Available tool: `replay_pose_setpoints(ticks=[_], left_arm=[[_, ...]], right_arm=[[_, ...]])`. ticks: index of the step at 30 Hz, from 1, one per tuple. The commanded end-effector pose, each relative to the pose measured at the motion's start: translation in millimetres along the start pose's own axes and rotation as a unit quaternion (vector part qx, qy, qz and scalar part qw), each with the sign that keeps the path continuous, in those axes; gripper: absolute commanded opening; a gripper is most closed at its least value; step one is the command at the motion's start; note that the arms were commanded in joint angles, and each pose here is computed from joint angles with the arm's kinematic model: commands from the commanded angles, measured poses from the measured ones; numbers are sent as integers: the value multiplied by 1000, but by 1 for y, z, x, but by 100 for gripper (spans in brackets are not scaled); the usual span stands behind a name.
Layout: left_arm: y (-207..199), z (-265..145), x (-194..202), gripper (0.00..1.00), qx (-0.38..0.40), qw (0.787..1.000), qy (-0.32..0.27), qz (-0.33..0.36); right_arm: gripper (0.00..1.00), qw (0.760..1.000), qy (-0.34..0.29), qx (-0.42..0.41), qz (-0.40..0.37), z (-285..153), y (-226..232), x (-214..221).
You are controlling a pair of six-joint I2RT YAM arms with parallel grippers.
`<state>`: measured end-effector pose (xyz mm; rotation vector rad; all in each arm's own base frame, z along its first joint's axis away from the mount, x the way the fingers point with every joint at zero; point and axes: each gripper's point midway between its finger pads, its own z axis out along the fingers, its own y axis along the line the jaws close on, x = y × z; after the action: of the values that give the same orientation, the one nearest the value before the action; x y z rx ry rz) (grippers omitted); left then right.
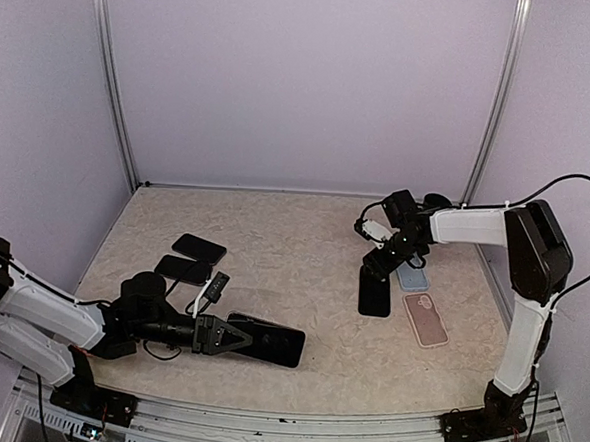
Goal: Put the phone into the phone case
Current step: Pick up the phone case from the center of the board.
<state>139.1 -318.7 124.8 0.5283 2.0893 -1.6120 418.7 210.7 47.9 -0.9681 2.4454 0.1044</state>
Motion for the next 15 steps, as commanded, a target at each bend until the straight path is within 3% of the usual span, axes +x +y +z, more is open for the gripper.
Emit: replay_pose_setpoints(ticks=[1, 15], left_arm=[[-23, 2, -19, 0, 38, 998, -31, 29], [-25, 1, -18, 0, 39, 998, -35, 29]], right_arm=[[66, 1000, 4, 1, 10, 6, -10, -2], [58, 999, 20, -25, 29, 19, -17, 5]])
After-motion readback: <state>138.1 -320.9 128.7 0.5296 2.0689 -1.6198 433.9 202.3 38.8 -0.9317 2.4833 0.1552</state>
